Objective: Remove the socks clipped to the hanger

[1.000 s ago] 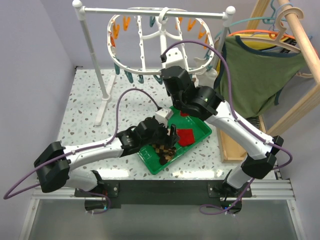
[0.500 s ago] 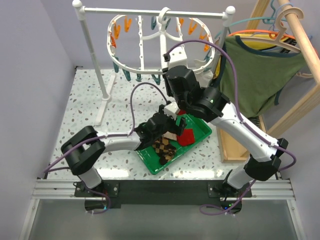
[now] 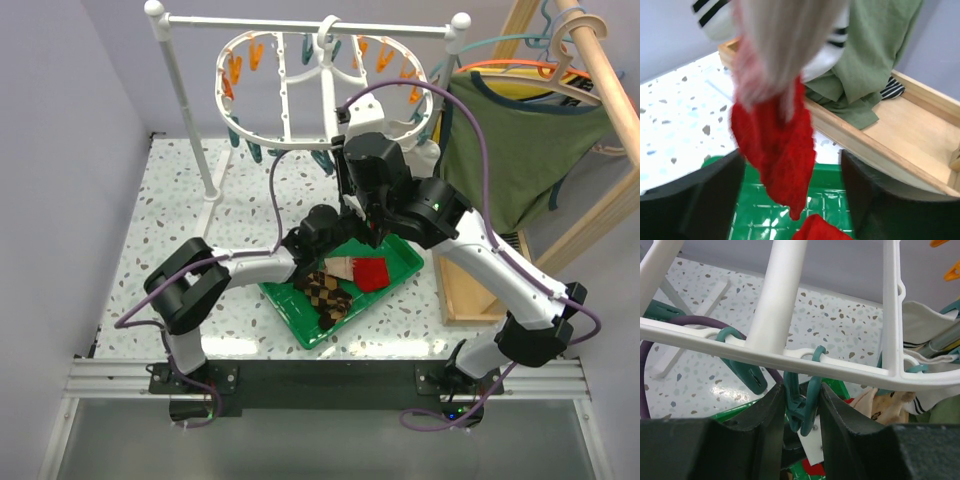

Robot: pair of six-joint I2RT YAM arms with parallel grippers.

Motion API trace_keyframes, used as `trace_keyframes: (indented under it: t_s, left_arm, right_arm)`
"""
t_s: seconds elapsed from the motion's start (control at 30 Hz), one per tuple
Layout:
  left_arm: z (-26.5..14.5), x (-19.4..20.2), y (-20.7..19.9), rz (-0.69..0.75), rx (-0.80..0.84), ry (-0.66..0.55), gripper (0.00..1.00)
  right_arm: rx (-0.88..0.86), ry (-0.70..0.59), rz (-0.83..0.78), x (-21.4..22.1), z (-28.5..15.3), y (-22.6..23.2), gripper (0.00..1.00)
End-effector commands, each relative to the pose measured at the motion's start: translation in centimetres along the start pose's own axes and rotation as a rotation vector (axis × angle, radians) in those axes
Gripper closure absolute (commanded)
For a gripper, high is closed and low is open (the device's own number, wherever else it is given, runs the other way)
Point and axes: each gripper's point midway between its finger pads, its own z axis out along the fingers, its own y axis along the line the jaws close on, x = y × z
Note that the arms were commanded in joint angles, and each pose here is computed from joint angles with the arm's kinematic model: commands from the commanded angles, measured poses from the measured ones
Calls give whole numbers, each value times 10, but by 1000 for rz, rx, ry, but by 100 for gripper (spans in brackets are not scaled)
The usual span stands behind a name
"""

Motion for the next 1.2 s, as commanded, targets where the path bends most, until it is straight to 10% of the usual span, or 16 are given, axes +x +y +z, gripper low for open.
trace_keyframes:
  t_s: [0.0,0.23,0.6,1.17]
  left_arm:
    - [14,-31,-24,26,154,-85,34]
    - [-2,-36,-34,-28,199,-56,100]
    - [-38,-42,-58,-276,275,27,100]
    - [-71,-45,-108,-428,393,178,100]
  right_arm:
    - [-37,-20,46,-8,-9,2,100]
    - [-63,-9,59,-7,-11,6,92]
    - [-73,42,61,7,-13,7,57]
    - [-63,126,96,27,-41,-14,44]
